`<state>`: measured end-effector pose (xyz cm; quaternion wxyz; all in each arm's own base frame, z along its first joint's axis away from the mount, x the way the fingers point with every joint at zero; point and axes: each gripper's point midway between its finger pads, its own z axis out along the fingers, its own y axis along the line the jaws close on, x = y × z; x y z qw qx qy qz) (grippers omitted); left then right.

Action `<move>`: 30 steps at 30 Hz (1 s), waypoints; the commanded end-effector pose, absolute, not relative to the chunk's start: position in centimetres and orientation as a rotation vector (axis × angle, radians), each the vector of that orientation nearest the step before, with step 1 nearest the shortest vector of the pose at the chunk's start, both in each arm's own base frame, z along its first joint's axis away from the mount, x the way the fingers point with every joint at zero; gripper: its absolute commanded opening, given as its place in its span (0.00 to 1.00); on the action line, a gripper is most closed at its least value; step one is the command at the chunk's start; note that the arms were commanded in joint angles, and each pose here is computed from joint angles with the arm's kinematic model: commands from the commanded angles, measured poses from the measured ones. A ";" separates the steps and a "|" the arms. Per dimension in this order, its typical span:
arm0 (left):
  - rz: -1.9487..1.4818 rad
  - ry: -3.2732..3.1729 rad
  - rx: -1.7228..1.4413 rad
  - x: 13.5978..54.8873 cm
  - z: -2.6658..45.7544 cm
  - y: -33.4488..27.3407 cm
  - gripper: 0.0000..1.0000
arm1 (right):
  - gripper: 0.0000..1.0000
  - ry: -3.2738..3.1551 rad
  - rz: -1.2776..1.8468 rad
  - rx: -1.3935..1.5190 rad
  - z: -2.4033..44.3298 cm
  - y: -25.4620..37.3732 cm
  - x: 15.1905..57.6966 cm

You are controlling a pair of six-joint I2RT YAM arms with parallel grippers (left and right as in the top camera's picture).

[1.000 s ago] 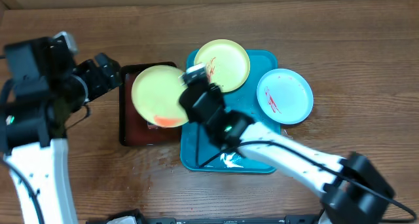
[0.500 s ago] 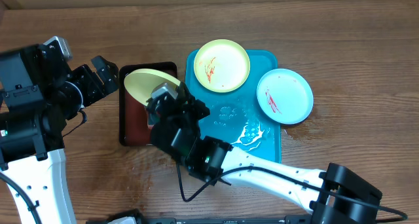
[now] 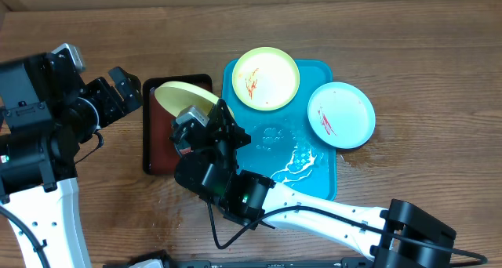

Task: Clean dirty plates on tray and stack at the side
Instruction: 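Grasp the lower yellow plate rim with the right gripper and lift, then carry the yellow plate right and set it on the table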

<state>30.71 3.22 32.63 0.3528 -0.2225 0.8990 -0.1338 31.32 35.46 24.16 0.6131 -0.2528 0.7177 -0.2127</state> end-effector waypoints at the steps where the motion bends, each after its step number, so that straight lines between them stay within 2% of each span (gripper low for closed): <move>1: -0.328 2.312 -0.567 30.9 33.1 3.6 1.00 | 0.04 1.639 -0.465 -0.519 26.5 35.2 31.2; 9: -0.328 2.313 -0.567 30.9 33.1 3.6 1.00 | 0.04 1.644 -0.447 -0.496 26.5 35.1 31.2; 15: -0.329 2.313 -0.566 30.9 33.1 3.6 1.00 | 0.04 1.752 -0.312 -0.258 24.3 32.8 32.8; 20: -0.329 2.313 -0.566 30.9 33.1 3.6 1.00 | 0.04 1.853 -0.153 -0.232 24.0 31.5 34.8; 24: -0.329 2.313 -0.566 30.9 33.1 3.6 1.00 | 0.04 2.018 0.104 -0.173 23.8 29.4 35.5; 27: -0.329 2.313 -0.566 30.9 33.1 3.6 1.00 | 0.04 2.162 0.310 -0.117 24.1 26.4 35.6; 30: -0.329 2.313 -0.566 30.9 33.1 3.6 1.00 | 0.04 2.239 0.481 0.127 26.5 18.6 35.9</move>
